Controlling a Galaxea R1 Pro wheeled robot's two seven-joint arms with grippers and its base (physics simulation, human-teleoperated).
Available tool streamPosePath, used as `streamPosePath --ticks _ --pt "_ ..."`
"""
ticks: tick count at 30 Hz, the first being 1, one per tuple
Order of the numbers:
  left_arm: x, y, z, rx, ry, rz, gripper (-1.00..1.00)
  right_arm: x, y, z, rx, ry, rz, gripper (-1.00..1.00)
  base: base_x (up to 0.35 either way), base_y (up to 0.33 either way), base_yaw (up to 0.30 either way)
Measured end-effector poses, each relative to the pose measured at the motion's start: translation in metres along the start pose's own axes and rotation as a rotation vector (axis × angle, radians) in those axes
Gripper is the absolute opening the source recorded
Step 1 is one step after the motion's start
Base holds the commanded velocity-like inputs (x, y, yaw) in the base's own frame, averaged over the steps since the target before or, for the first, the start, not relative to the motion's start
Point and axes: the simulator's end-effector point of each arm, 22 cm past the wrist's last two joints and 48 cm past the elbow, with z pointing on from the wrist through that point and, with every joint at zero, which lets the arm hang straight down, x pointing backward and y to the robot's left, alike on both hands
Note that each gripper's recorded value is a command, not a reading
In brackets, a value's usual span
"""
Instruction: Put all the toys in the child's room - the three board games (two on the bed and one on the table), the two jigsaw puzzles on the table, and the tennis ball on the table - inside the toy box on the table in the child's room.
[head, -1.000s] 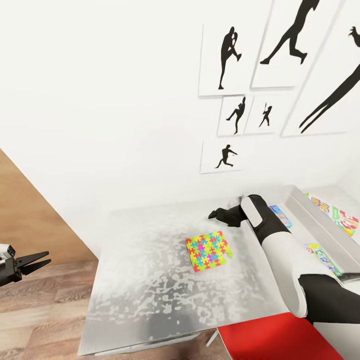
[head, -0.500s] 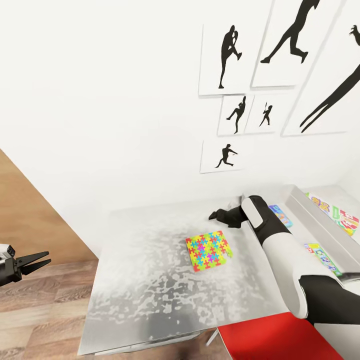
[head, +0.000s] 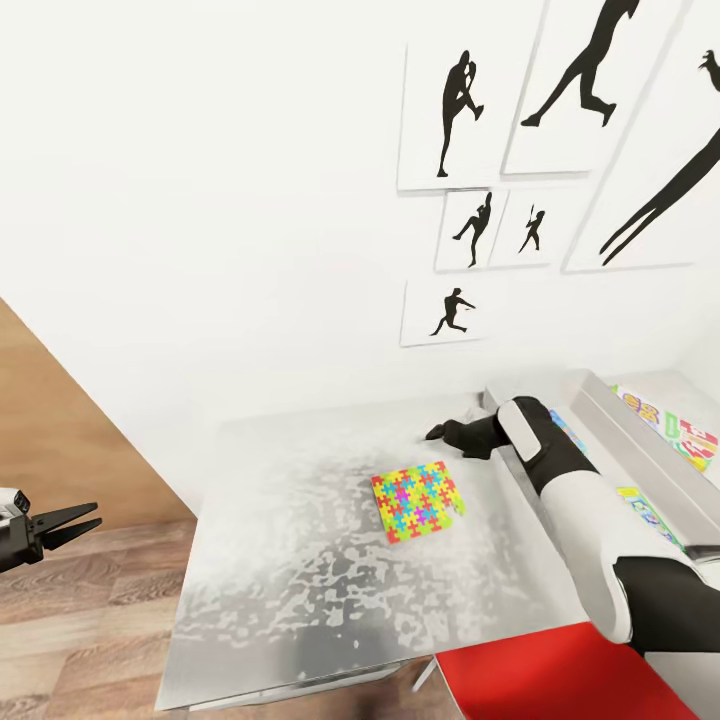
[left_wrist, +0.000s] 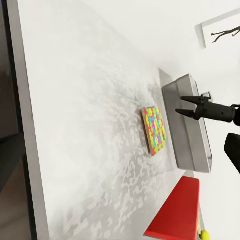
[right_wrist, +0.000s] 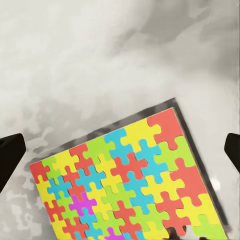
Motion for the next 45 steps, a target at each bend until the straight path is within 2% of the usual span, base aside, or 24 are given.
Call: streamPosePath --ticks 12,45 --pt "0.0 0.0 0.0 0.0 0.0 0.0 1.0 0.005 -0.014 0.0 -0.01 0.005 0.016 1.0 0.0 0.0 0.0" --pt "0.0 0.0 0.0 0.0 0.0 0.0 1.0 0.009 -0.014 0.002 -0.017 0.011 0.021 1.0 0.0 0.0 0.0"
